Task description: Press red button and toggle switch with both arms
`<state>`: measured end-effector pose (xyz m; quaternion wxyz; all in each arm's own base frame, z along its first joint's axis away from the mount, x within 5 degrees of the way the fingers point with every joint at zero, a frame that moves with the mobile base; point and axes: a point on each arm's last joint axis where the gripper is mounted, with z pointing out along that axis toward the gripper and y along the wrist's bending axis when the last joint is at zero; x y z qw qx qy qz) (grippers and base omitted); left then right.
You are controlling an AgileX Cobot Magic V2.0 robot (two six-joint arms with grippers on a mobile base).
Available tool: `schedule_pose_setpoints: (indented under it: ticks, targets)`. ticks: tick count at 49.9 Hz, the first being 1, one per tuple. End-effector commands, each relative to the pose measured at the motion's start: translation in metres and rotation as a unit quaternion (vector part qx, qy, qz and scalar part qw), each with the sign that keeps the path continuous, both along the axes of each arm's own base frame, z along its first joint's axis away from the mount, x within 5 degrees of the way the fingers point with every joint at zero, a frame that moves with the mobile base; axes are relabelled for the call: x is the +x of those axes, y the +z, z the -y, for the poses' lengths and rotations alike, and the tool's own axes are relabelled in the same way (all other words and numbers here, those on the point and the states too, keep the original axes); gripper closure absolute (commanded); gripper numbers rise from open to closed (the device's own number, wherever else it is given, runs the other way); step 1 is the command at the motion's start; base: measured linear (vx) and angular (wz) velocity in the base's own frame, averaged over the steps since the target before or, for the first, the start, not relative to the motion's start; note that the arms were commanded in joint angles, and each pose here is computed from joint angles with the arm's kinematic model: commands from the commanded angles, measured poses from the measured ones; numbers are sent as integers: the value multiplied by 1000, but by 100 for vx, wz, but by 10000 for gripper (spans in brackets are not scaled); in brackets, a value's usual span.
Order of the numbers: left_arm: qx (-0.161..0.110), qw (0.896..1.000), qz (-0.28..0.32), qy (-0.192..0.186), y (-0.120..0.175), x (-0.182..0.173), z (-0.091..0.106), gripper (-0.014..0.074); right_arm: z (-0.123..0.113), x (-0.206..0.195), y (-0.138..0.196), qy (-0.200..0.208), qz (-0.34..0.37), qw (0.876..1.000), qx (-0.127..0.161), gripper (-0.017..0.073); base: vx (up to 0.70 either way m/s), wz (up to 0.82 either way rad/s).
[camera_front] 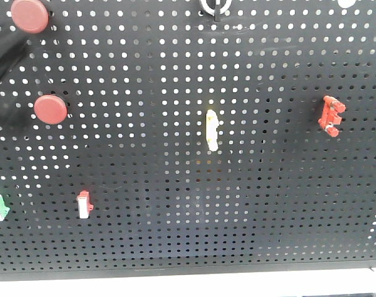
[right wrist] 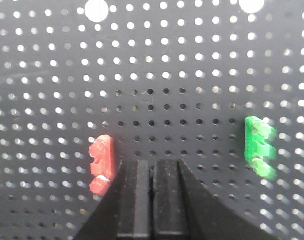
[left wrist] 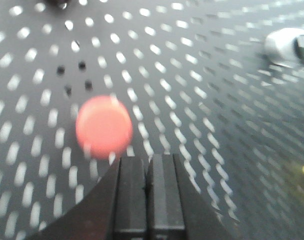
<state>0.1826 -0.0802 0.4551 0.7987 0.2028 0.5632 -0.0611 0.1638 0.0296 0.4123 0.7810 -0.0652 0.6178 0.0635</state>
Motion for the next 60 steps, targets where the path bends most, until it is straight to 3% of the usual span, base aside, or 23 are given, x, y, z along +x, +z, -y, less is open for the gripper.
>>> schedule_pose_setpoints:
  ticks: [1, 5, 19, 33, 50, 60]
  targets:
    - [-33, 998, 59, -6, 13, -18, -7, 592, -17, -2, 33, 45, 83, 995, -24, 559, 0, 0]
    - [-32, 998, 57, -7, 10, -20, -8, 592, -35, 9, 42, 83, 85, 992, -34, 559, 0, 0]
    - [-35, 997, 64, -7, 11, -23, -9, 592, -97, 40, 81, 182, 104, 978, -21, 559, 0, 0]
    - [-37, 997, 66, -8, 11, -22, -9, 592, -151, 73, 97, 225, 97, 969, -29, 559, 0, 0]
    - [-41, 996, 74, -9, 13, -23, -9, 592, -161, 92, 111, 216, 92, 972, -28, 559, 0, 0]
    - [-44, 996, 82, -9, 14, -23, -9, 592, -140, 107, 113, 182, 82, 980, -12, 559, 0, 0]
